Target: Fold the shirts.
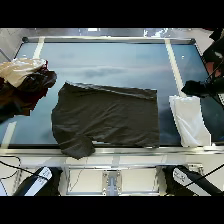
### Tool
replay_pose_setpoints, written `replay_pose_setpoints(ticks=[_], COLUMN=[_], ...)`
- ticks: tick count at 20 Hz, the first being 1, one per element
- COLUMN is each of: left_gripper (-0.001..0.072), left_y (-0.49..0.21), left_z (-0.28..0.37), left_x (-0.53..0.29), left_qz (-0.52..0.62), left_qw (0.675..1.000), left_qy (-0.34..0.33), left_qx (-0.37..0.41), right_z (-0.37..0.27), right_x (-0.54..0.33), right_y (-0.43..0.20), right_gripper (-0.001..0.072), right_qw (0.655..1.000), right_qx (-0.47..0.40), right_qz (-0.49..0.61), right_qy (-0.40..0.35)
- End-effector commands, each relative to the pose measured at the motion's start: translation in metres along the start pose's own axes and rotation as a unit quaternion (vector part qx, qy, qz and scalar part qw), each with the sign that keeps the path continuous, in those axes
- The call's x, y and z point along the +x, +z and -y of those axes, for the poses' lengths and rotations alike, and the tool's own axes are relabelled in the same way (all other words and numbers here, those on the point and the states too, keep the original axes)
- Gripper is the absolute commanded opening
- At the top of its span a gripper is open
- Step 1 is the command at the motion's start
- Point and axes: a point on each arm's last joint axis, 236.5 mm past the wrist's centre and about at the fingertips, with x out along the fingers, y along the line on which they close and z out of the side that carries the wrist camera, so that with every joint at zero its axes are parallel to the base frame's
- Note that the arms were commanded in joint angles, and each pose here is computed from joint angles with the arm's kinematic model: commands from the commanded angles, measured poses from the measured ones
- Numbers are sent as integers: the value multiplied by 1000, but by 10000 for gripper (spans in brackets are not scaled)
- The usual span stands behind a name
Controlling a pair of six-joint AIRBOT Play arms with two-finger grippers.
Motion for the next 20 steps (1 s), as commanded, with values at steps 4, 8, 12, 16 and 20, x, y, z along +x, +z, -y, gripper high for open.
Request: replay_pose_setpoints(ticks=[4, 8, 12, 16, 20], left_gripper=[605, 608, 608, 607, 581], left_y=[-126, -137, -127, -128, -116], left_z=[58, 62, 60, 59, 74], left_x=[62, 74, 82, 91, 94], left_qz=[-232, -270, -242, -246, -230], left_qw=[948, 932, 942, 940, 933], left_qy=[-193, -219, -216, -216, -253], left_qx=[-99, -99, -91, -97, -116], right_z=[-34, -54, -59, -70, -74], right_x=[-1, -5, -6, -10, -11], right_y=[-26, -21, -19, -16, -14], right_gripper=[392, 391, 391, 389, 386], right_qw=[996, 992, 991, 987, 986], right_qx=[-13, -4, -1, 5, 7], right_qz=[-26, -16, -12, -6, -3], right_qy=[82, 125, 137, 160, 168])
